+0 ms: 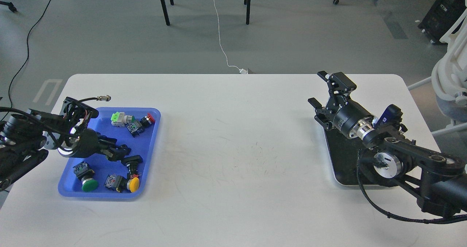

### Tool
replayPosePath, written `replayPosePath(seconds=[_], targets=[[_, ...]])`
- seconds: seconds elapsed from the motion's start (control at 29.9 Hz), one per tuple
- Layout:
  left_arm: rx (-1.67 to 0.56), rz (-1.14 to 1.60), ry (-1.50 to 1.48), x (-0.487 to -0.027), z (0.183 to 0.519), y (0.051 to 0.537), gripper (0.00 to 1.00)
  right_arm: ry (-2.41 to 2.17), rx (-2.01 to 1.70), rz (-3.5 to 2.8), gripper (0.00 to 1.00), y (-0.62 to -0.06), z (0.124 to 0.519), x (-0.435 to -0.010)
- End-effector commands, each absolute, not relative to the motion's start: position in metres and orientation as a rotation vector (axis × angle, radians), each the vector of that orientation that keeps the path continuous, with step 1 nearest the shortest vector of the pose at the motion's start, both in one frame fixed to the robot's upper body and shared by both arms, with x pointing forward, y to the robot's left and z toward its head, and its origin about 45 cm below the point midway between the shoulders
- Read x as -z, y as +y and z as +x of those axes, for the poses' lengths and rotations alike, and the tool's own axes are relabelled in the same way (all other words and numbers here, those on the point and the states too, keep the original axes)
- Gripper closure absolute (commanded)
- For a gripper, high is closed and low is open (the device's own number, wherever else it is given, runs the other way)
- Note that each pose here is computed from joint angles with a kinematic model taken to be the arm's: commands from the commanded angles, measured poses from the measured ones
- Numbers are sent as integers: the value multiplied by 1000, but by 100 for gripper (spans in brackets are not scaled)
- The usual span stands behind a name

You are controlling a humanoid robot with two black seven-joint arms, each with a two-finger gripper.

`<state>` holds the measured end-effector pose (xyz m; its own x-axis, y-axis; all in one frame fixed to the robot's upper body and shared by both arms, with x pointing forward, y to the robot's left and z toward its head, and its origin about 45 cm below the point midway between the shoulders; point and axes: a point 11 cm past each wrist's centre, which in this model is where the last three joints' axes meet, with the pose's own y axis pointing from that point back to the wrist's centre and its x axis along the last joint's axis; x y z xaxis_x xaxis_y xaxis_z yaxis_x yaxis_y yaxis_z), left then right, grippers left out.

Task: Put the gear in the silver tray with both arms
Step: 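Lower the left gripper into the blue tray and grasp another black gear, then carry the second gear with the left gripper toward the table center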

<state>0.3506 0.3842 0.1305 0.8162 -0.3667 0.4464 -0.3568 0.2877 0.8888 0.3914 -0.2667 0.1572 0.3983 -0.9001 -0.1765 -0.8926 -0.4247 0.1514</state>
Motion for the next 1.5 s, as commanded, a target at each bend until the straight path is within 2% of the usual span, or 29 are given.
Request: replayPosePath(seconds=[0.0,0.13,0.37,0.6,0.74,0.97,1.07,1.27,1.47], targets=[[7,1306,-662,-130,350,384,80,-1670,359,2599,6,-268,392,-158],[8,1312,-660,-130,350,386,89,-1670,359,2599,6,-268,392,-158],[-3,1310,-670,-135,355,385,90,-1674,353,2593,6,-271,392,-158],[-5,1255,-820,-184,378,360,89,-1679,347,2608,6,-269,394,-164],[20,1218,-906,-212,375,348,89,-1693,335,2599,6,-275,395,-166],[83,1084,-1129,-267,387,279,88,-1705,325,2583,6,-283,395,-167],[194,1012,-1225,-260,392,218,87,-1719,320,2582,6,-285,397,-169],[400,992,-1328,-232,399,128,87,-1748,312,2582,6,-288,400,-174],[510,974,-1341,-204,392,64,87,-1758,290,2617,6,-285,407,-188]])
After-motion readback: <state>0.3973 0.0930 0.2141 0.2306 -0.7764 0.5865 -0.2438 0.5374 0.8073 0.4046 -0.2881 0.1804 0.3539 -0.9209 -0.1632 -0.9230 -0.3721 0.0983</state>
